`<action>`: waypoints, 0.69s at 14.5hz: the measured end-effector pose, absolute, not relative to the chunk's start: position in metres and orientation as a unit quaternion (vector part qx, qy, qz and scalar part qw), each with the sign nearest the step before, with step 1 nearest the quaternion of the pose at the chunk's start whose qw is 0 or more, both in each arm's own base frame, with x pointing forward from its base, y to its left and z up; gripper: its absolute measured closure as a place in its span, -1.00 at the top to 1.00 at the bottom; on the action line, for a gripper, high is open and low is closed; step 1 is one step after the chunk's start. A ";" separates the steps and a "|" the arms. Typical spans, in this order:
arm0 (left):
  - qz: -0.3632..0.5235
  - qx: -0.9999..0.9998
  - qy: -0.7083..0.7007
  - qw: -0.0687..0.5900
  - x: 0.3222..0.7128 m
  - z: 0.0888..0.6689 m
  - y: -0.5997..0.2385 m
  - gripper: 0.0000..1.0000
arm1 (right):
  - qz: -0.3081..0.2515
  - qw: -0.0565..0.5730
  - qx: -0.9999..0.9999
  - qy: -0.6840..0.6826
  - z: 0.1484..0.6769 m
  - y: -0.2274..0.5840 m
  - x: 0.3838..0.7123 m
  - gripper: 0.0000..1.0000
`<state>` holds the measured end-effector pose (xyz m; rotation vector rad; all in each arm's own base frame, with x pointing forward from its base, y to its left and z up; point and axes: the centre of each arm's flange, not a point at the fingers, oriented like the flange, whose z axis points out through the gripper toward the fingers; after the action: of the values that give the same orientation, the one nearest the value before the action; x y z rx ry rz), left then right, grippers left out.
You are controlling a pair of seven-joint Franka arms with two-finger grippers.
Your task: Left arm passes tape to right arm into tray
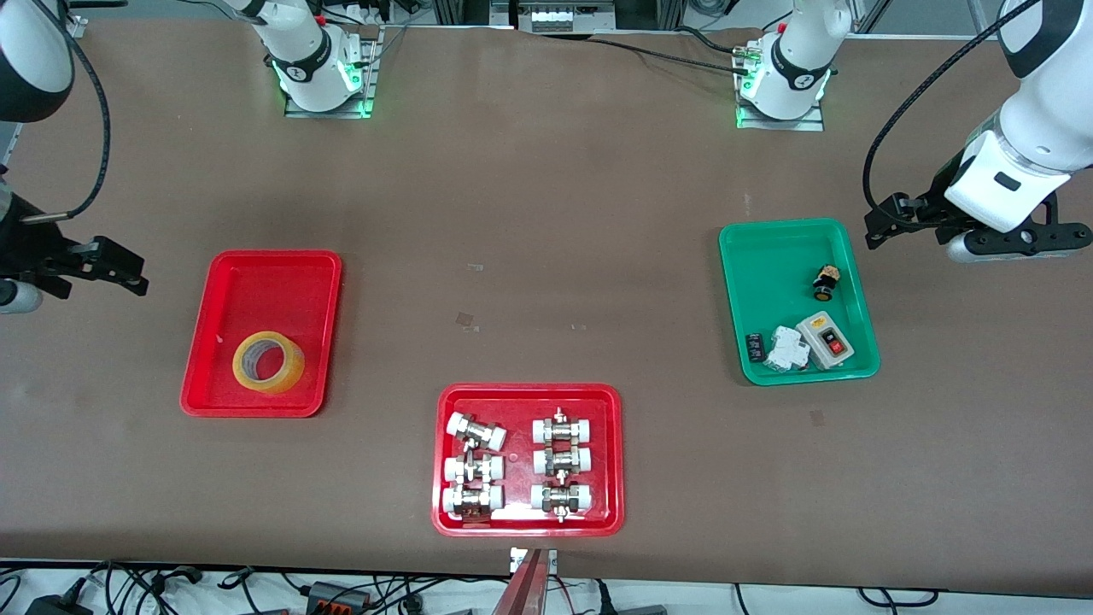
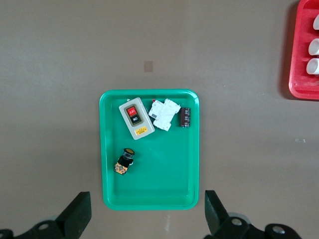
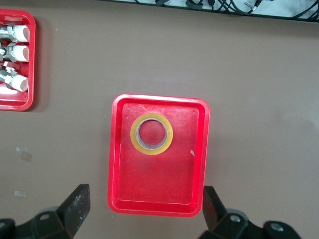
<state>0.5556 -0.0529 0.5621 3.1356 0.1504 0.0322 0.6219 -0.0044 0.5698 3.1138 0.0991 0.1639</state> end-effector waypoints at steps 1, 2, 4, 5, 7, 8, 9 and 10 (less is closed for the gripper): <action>0.010 0.999 0.048 0.001 0.556 0.562 -0.053 1.00 | 0.056 0.011 0.998 0.032 0.567 -0.004 0.613 1.00; 0.010 0.999 0.048 0.001 0.556 0.562 -0.053 1.00 | 0.055 0.011 0.998 0.032 0.566 -0.004 0.603 1.00; 0.010 0.999 0.048 0.001 0.556 0.562 -0.053 1.00 | 0.052 0.011 0.998 0.032 0.570 -0.004 0.586 1.00; 0.010 0.999 0.048 0.001 0.556 0.562 -0.053 1.00 | 0.048 0.010 0.998 0.032 0.572 -0.004 0.579 1.00; 0.010 0.999 0.048 0.001 0.556 0.562 -0.053 1.00 | 0.036 0.010 0.999 0.031 0.574 -0.006 0.570 1.00; 0.010 0.999 0.048 0.001 0.556 0.562 -0.053 1.00 | 0.034 0.010 0.999 0.030 0.574 -0.007 0.569 1.00; 0.010 0.999 0.048 0.001 0.556 0.562 -0.053 1.00 | 0.032 0.010 0.999 0.029 0.573 -0.008 0.568 1.00; 0.010 0.999 0.048 0.001 0.556 0.562 -0.053 1.00 | 0.032 0.010 0.999 0.029 0.573 -0.008 0.568 1.00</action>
<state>0.5556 -0.0529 0.5621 3.1356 0.1502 0.0322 0.5684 -0.0075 0.5729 3.1188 0.0908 0.0987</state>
